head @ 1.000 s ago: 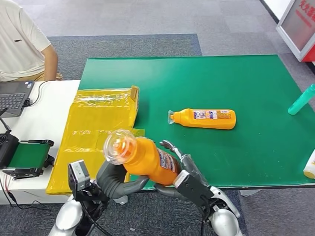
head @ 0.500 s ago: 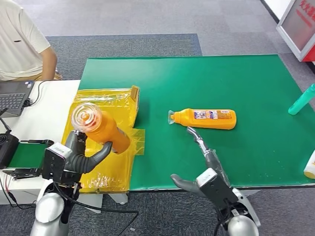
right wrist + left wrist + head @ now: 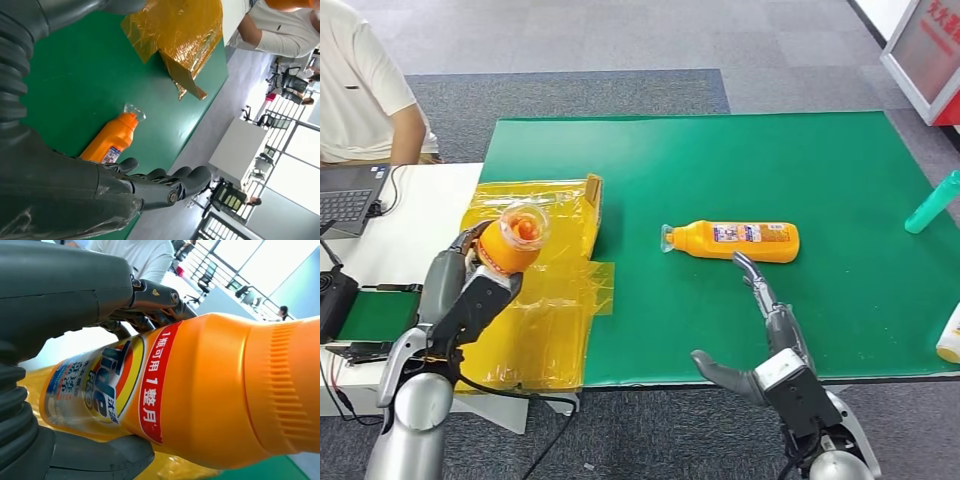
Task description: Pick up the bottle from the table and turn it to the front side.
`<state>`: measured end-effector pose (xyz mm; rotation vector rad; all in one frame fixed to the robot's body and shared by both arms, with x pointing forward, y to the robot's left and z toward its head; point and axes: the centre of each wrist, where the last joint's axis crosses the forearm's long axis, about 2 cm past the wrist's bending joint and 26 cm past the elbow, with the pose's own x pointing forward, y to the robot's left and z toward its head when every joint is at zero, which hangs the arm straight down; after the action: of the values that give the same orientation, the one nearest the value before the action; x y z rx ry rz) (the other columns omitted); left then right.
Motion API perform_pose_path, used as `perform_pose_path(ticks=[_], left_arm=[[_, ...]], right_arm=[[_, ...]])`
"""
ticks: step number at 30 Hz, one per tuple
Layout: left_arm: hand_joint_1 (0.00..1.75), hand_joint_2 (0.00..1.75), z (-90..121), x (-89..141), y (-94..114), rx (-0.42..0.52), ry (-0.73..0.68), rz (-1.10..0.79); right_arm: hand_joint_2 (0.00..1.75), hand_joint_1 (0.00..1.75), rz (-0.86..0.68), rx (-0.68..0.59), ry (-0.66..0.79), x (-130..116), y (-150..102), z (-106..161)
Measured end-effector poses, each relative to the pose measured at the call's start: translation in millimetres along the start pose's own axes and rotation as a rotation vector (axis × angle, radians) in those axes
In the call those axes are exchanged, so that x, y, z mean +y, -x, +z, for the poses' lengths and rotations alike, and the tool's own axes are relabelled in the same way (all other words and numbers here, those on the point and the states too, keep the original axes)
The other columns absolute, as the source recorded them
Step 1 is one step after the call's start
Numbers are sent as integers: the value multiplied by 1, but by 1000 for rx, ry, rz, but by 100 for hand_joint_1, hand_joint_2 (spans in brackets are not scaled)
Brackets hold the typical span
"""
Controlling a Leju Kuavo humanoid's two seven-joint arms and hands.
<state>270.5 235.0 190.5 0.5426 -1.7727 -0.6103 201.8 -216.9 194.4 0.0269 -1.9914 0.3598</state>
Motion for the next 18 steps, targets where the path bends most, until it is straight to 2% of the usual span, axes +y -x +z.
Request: perform_pose_path(ticks=[5,9,13,18], left_arm=[[175,175,-16,3,9,57,20,-280],[175,175,-26,4,17,79,48,-434],[175,175,-46,12,16,39,67,-579],[175,175,-72,15,7,2,110,-694]], right_arm=[[175,0,-3,13,2,-3,2,3],[175,0,-7,4,9,-4,3,6],[175,0,-4,-64,32,-7,-2,4],[175,0,-9,-73,40,-11,-8,-3]])
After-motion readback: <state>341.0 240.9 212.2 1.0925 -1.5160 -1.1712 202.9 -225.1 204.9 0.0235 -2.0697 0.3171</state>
